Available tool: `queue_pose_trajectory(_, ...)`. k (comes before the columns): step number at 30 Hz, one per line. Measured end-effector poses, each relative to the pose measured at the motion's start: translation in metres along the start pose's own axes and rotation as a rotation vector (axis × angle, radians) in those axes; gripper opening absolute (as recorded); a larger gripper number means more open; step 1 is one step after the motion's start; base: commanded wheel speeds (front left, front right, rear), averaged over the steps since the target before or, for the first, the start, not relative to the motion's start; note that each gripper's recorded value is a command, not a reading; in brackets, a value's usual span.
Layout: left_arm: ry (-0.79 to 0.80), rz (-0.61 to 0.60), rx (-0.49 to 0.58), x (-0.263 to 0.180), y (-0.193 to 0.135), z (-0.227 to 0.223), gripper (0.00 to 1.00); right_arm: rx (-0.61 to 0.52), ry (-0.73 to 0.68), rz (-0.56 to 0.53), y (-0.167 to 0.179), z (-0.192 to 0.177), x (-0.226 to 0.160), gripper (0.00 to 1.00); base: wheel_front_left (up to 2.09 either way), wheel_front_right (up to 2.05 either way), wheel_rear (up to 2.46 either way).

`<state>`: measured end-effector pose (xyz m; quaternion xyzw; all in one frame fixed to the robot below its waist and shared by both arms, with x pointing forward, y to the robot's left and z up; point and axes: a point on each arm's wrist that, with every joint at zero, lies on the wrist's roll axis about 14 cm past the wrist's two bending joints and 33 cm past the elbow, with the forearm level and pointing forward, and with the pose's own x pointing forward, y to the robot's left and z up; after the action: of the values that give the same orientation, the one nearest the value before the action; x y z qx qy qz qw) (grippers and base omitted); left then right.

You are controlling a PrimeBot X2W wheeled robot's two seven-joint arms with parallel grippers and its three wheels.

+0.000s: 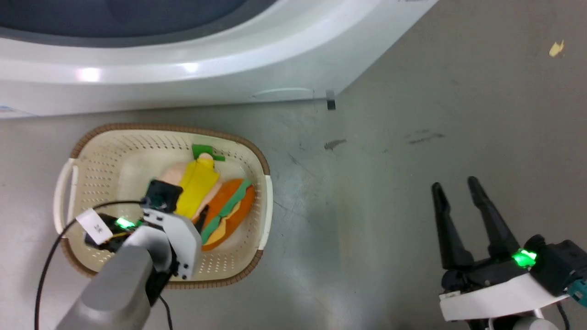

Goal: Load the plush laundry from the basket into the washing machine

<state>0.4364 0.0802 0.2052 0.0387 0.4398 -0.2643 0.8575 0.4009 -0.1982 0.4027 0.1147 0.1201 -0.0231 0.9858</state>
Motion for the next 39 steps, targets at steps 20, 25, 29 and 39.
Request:
queue_pose_trajectory(20,0.215,0.013,0.046,0.079,0.043,-0.047,1.00,0.051,0.082,-0.107,-0.031,-0.041,0.009,1.00,0.00,0.00,0.00)
queue_pose_trajectory(25,0.268,0.010,0.064,0.092,0.050,-0.065,1.00,0.079,0.096,-0.145,-0.041,-0.050,0.009,1.00,0.00,0.00,0.00)
queue_pose_trajectory(29,0.298,0.006,0.064,0.103,0.054,-0.076,1.00,0.087,0.108,-0.160,-0.045,-0.056,0.010,1.00,0.00,0.00,0.00)
queue_pose_trajectory(39,0.324,0.025,0.016,0.120,0.066,-0.088,0.00,0.093,0.092,-0.191,-0.055,-0.058,0.015,1.00,0.00,0.00,0.00)
